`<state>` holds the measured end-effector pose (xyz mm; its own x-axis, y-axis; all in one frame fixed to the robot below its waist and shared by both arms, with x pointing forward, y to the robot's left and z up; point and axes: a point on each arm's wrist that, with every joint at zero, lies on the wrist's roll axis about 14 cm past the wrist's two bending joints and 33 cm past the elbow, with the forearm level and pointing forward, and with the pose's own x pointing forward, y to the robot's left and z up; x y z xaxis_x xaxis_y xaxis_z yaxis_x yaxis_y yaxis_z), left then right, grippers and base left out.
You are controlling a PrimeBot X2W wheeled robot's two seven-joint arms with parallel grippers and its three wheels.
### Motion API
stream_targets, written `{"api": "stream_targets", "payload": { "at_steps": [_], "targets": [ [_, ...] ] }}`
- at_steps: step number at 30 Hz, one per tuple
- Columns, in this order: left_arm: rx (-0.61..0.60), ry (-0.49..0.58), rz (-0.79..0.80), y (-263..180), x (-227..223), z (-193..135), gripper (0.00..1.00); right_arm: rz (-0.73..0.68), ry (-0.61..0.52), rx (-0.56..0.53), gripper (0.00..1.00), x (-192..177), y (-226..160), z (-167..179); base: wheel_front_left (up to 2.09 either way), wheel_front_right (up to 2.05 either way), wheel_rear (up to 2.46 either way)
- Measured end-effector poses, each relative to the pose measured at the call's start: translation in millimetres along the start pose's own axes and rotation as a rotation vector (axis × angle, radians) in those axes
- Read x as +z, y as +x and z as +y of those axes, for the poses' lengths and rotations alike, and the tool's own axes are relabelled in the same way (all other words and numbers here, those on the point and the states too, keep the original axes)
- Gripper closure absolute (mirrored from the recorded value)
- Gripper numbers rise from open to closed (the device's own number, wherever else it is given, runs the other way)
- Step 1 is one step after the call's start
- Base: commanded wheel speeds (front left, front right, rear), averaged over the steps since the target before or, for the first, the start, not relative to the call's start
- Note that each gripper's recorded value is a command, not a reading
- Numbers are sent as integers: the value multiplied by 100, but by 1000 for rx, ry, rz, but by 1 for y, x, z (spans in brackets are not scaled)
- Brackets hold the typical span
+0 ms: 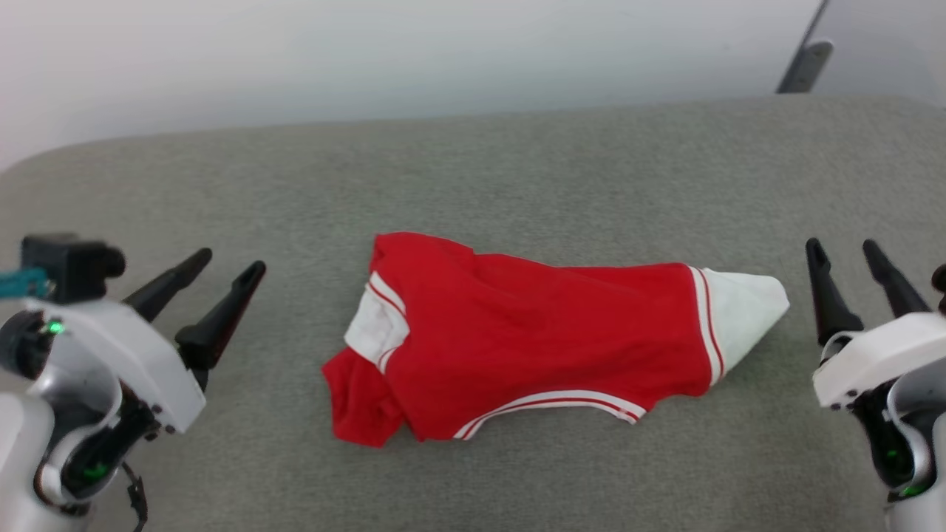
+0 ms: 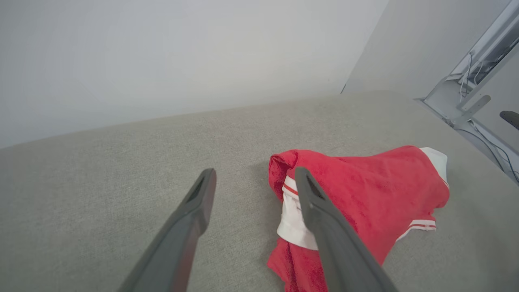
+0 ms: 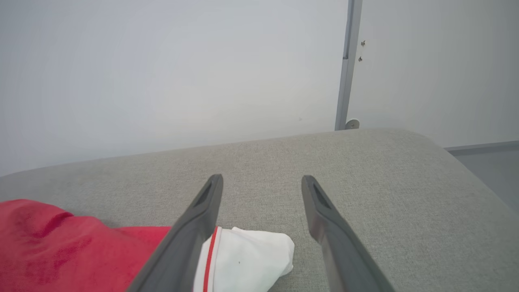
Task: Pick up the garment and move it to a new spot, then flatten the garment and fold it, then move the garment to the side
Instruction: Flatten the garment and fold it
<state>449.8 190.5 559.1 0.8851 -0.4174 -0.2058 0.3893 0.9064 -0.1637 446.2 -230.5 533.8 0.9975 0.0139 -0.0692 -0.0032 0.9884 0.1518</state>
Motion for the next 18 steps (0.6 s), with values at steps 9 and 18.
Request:
{"api": "stream_targets", "payload": {
  "at_steps": [9, 18],
  "targets": [
    [-97, -63, 326, 36, -50, -22, 0, 24, 55, -75, 0, -23, -13, -21, 0, 0, 0],
    [-132, -72, 526, 53, -95, -34, 0, 51, 65, -112, 0, -37, -17, -31, 0, 0, 0]
  ]
}}
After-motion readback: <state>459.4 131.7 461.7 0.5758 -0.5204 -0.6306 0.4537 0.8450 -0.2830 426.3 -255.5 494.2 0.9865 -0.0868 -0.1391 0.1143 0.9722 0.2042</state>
